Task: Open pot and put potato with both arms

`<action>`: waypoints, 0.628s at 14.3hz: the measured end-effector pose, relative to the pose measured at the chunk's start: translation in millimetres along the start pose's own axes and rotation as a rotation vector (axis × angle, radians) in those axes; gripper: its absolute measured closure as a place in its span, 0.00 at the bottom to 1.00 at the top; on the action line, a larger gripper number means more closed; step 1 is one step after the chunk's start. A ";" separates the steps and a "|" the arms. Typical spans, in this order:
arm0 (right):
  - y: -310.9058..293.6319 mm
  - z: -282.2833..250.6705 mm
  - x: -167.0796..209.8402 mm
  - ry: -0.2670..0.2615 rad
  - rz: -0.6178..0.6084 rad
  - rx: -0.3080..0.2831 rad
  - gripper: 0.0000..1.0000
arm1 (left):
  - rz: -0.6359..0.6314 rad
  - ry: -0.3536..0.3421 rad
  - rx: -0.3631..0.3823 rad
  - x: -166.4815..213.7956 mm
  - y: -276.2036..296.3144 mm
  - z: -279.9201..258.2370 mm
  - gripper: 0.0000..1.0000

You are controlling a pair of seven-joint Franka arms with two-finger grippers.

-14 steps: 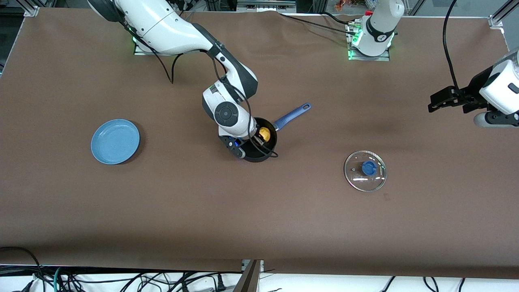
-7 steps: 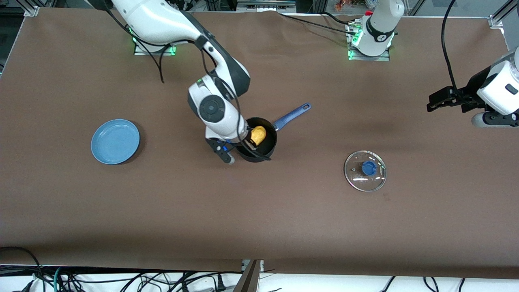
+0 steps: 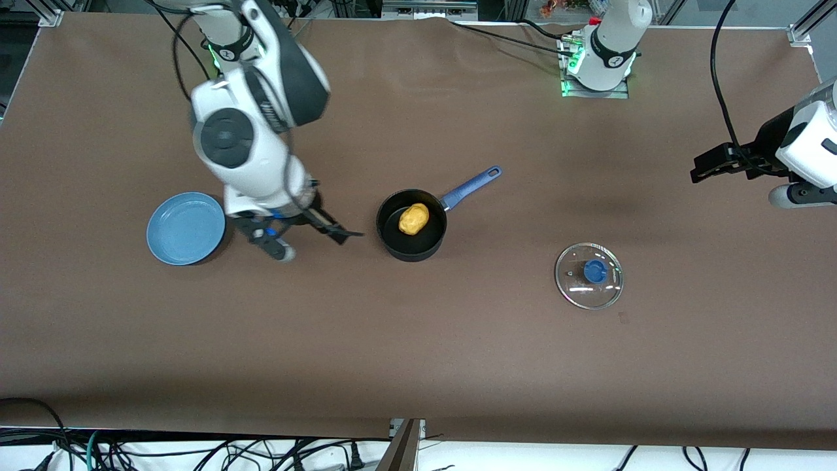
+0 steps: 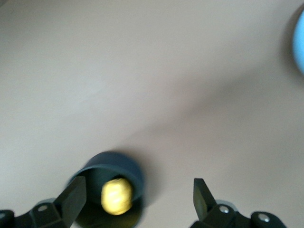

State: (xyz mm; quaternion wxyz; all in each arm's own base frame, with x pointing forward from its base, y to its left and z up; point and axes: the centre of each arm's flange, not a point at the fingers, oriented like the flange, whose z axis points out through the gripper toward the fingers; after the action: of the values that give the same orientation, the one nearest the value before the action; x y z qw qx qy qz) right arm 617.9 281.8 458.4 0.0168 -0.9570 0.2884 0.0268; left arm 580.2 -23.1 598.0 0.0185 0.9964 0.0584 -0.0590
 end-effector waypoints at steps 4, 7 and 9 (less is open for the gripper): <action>93.1 -49.8 78.0 0.006 -0.183 -0.052 0.00 | 0.009 0.000 0.000 -0.1 0.4 0.0 0.00; 150.3 -72.4 115.2 -0.012 -0.339 -0.047 0.00 | 0.017 0.000 0.000 -0.1 0.4 0.0 0.00; 197.0 -84.4 142.5 -0.022 -0.474 -0.011 0.00 | 0.019 0.000 0.000 0.0 0.3 0.0 0.00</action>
State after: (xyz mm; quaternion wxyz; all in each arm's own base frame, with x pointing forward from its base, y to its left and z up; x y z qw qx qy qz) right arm 631.1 35.1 530.6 0.0207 -0.9977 0.0553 0.0341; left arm 580.2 -23.4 598.0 0.0191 0.9969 0.0490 -0.0588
